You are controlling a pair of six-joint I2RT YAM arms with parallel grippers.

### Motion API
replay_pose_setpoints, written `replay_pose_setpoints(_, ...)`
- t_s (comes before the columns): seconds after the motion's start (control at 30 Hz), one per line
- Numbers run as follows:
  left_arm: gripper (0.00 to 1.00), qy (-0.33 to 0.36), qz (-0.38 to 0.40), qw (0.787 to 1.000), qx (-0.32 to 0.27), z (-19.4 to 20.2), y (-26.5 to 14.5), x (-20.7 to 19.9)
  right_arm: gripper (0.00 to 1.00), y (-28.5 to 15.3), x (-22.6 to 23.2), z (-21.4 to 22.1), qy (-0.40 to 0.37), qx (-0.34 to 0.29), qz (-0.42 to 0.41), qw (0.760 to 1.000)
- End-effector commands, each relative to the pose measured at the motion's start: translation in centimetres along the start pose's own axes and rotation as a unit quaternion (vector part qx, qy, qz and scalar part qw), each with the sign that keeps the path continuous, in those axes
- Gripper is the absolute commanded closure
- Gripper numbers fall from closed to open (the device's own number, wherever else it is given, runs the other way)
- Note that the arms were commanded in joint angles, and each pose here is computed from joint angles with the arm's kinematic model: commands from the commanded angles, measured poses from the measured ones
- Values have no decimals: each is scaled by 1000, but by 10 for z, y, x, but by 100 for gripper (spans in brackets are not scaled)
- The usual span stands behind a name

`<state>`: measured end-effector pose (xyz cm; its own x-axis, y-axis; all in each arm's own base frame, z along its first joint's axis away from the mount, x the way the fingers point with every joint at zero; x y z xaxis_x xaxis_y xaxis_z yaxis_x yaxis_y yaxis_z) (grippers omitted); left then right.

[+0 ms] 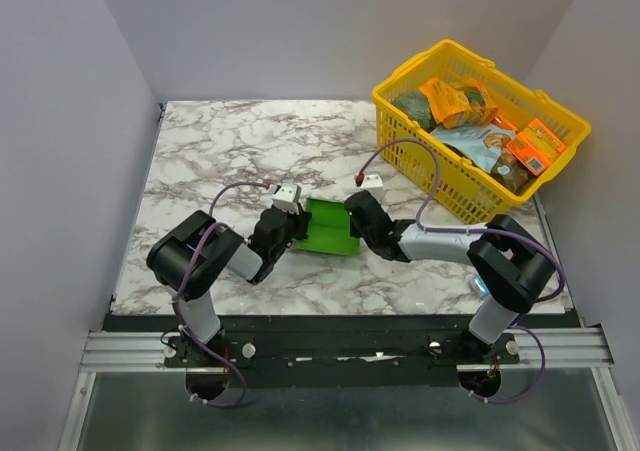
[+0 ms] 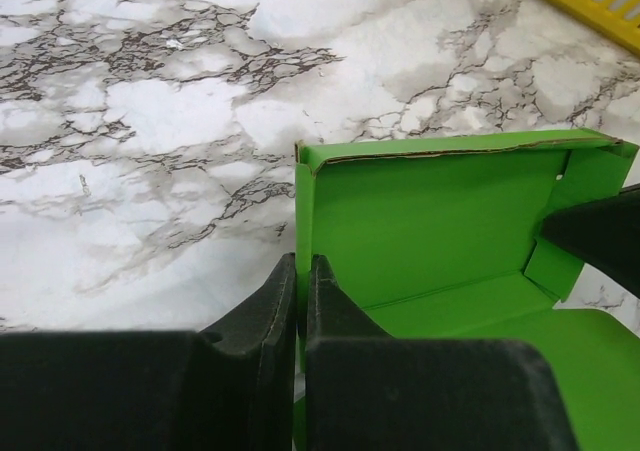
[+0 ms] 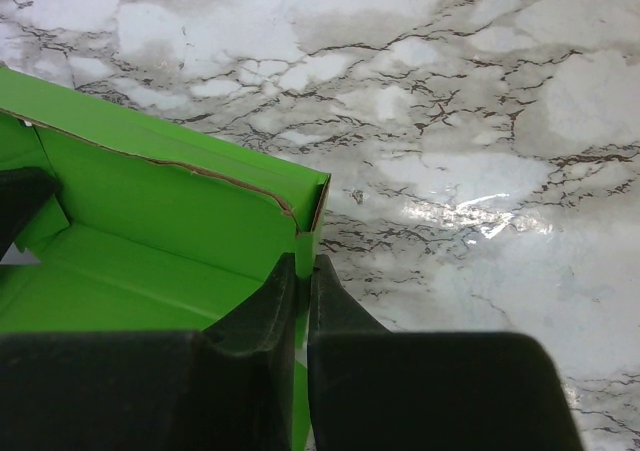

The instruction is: Fold the paper box

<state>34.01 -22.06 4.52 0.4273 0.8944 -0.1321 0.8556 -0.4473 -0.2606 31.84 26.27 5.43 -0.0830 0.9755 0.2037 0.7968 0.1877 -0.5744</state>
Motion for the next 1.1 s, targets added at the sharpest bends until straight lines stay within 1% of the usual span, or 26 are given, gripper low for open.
replay_pose_setpoints(0.0,100,65,-90,990,83,38,-11,28,99,-10,-14,39,-34,60,5,998)
replay_pose_setpoints(0.03,100,75,-115,987,84,36,-11,33,99,-11,-16,38,-33,58,10,998)
replay_pose_setpoints(0.1,100,98,-135,981,97,36,-11,34,99,-12,-22,35,-28,50,28,998)
replay_pose_setpoints(0.13,100,102,-152,979,94,34,-12,36,99,-13,-28,35,-30,50,41,997)
replay_pose_setpoints(0.2,100,106,-171,974,103,35,-14,38,99,-13,-36,30,-26,34,68,997)
replay_pose_setpoints(0.23,100,108,-178,972,106,36,-14,39,99,-16,-44,34,-35,44,88,995)
replay_pose_setpoints(0.33,100,110,-210,965,113,36,-18,43,99,-18,-58,29,-38,32,129,990)
replay_pose_setpoints(0.5,100,106,-250,955,115,34,-22,52,99,-24,-70,24,-38,16,160,986)
replay_pose_setpoints(0.67,100,123,-254,952,122,34,-21,49,99,-28,-76,20,-39,8,175,984)
replay_pose_setpoints(0.77,100,127,-208,964,105,28,-19,31,99,-23,-62,22,-31,19,136,990)
replay_pose_setpoints(0.8,100,131,-198,965,114,29,-19,26,99,-22,-53,26,-32,33,110,993)
replay_pose_setpoints(0.83,100,135,-184,966,121,29,-18,17,99,-22,-49,27,-30,38,102,994)
replay_pose_setpoints(0.9,100,149,-184,962,135,26,-23,12,99,-22,-44,24,-32,43,97,994)
replay_pose_setpoints(1.0,100,144,-189,962,139,22,-34,6,99,-19,-63,25,-44,49,149,987)
replay_pose_setpoints(1.07,100,138,-193,963,131,17,-41,3,99,-19,-78,33,-46,68,173,981)
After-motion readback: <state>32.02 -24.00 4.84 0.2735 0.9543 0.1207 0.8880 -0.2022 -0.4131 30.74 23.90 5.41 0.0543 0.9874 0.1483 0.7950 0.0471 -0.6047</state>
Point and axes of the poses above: each gripper's point midway between its finger pads, its own y axis out along the fingers, its own x axis along the line the jaws close on, z = x × y, the point moved 1 cm from there along -y, back along the fingers, and after that the axes turned 9 degrees about y, right-handed, at the moved point
